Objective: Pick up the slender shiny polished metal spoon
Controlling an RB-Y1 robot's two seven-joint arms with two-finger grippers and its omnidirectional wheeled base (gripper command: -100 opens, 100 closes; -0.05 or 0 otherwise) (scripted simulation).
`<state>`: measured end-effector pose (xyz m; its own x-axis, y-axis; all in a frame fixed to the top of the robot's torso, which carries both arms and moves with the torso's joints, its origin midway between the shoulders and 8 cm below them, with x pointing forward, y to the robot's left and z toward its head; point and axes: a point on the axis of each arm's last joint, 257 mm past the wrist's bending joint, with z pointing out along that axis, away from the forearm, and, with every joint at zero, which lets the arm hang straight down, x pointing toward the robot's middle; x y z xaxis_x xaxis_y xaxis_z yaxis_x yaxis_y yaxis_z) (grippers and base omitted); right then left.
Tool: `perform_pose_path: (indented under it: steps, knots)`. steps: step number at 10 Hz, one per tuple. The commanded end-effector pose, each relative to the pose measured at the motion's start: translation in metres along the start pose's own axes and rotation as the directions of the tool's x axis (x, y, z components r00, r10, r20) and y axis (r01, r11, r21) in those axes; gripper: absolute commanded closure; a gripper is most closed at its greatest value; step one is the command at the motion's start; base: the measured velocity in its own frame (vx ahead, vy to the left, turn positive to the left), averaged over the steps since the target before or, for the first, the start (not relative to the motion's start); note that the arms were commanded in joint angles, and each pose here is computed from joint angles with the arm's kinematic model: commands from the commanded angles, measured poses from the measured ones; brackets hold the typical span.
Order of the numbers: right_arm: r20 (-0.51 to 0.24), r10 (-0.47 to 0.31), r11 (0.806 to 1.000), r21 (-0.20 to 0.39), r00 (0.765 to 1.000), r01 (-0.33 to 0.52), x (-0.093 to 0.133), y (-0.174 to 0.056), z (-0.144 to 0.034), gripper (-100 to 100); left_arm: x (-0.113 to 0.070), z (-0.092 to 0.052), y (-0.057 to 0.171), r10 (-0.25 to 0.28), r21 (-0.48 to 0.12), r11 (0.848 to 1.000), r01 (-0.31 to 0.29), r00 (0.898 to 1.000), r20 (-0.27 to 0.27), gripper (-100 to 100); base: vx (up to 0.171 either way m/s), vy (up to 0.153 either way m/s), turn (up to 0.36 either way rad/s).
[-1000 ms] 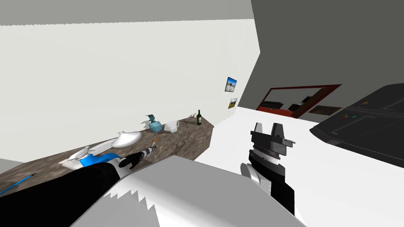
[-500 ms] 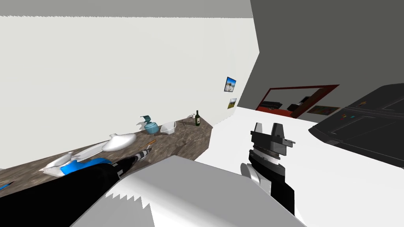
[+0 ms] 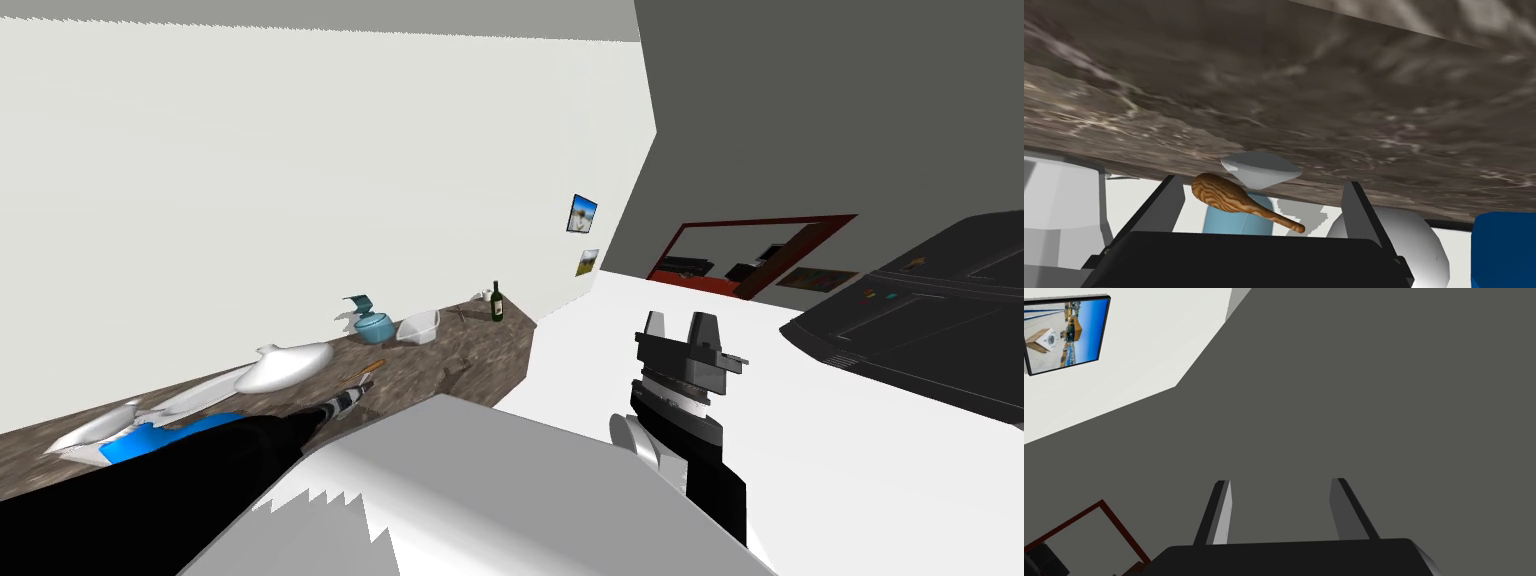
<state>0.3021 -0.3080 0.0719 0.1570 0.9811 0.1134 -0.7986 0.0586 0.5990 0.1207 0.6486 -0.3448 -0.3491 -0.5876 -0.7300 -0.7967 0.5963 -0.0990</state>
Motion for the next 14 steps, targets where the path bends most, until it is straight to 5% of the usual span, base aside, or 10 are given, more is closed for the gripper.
perform_pose_path:
  steps: [1, 5, 7, 12, 14]
  knots:
    - [0.0, 0.0, 1.0, 0.0, 1.0, 0.0, 0.0, 0.0, 0.0, 0, 0.0, 0.0, 0.009, -0.004, 0.008, 1.0, 0.004, 1.0, 0.001, -100, 0.045, -0.046, 0.001]
    - [0.0, 0.0, 1.0, 0.0, 1.0, 0.0, 0.0, 0.0, 0.0, 0, -0.002, -0.001, 0.044, -0.002, -0.003, 1.0, 0.002, 1.0, -0.003, -100, 0.036, -0.038, 0.017]
    - [0.0, 0.0, 1.0, 0.0, 1.0, 0.0, 0.0, 0.0, 0.0, 0, -0.001, -0.001, 0.044, -0.003, 0.016, 1.0, 0.003, 1.0, -0.005, -100, 0.036, -0.037, 0.0]
    - [0.0, 0.0, 1.0, 0.0, 1.0, 0.0, 0.0, 0.0, 0.0, 0, -0.001, -0.01, 0.101, 0.0, -0.005, 1.0, 0.0, 0.999, -0.039, -100, 0.042, -0.044, -0.008]
    - [0.0, 0.0, 1.0, 0.0, 1.0, 0.0, 0.0, 0.0, 0.0, 0, 0.001, -0.01, 0.1, 0.001, 0.001, 1.0, -0.001, 0.999, -0.038, -100, 0.031, -0.034, 0.033]
